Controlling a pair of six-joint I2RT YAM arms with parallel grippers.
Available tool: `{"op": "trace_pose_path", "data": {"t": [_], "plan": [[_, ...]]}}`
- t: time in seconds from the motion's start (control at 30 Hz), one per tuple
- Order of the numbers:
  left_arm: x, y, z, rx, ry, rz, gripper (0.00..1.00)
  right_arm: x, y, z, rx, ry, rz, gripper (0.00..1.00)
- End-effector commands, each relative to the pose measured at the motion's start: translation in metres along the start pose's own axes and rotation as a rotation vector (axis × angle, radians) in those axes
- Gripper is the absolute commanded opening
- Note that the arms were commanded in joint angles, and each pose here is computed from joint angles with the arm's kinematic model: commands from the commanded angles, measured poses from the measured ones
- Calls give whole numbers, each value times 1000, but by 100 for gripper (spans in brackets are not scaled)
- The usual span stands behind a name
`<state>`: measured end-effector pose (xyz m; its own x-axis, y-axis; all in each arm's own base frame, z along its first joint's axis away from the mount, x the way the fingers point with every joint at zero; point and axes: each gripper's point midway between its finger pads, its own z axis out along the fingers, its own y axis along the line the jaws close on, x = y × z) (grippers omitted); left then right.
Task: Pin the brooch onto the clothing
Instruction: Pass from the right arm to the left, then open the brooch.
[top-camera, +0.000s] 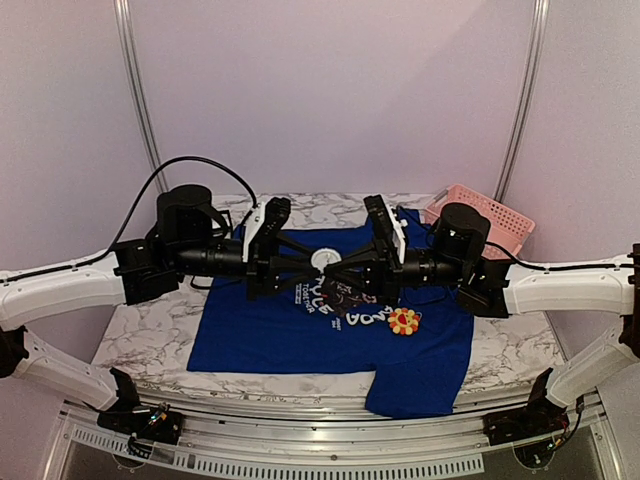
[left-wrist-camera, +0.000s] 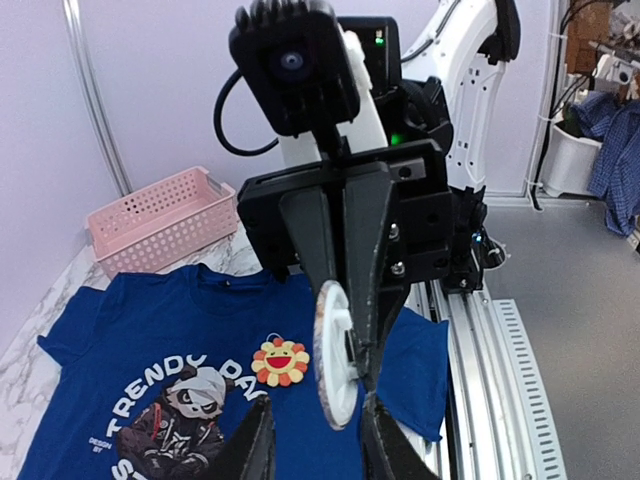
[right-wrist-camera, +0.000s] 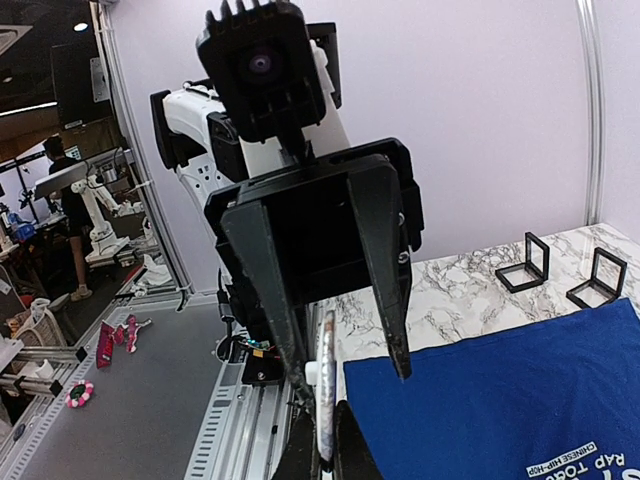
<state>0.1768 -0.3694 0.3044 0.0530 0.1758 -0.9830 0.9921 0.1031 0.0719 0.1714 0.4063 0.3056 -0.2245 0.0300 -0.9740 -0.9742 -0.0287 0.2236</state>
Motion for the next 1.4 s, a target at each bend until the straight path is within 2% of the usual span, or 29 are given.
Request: {"op": "trace_pose_path", "data": {"t": [0.0, 0.33, 0.5, 0.6, 0.73, 0.8, 0.87, 1.0, 1.13, 1.37], "plan": [[4, 3, -10, 14, 59, -31, 26, -5, 5, -3, -10, 5, -17, 0], [-4, 4, -1, 10, -13, -107, 14, -6, 5, 0, -22, 15, -20, 0], [-6, 1, 2, 24, -38, -106, 0, -5, 4, 1, -20, 20, -19, 0], [-8, 0, 1, 25, -50, -96, 0, -5, 4, 1, -18, 18, -22, 0], [-9, 1, 1, 13, -55, -82, 0, -5, 3, 1, -11, 19, -15, 35], [-9, 2, 1, 10, -58, -80, 0, -6, 4, 1, -17, 16, -17, 41], [-9, 1, 1, 11, -56, -73, 0, -7, 4, 1, -19, 9, -16, 42], [-6, -1, 1, 14, -39, -44, 0, -10, 5, 1, -19, -5, -21, 35], [-4, -4, 1, 21, -27, -12, 0, -15, 1, -3, 6, -18, -23, 23], [-3, -7, 1, 29, -23, 29, 0, -19, 1, -9, 0, -42, -8, 26]]}}
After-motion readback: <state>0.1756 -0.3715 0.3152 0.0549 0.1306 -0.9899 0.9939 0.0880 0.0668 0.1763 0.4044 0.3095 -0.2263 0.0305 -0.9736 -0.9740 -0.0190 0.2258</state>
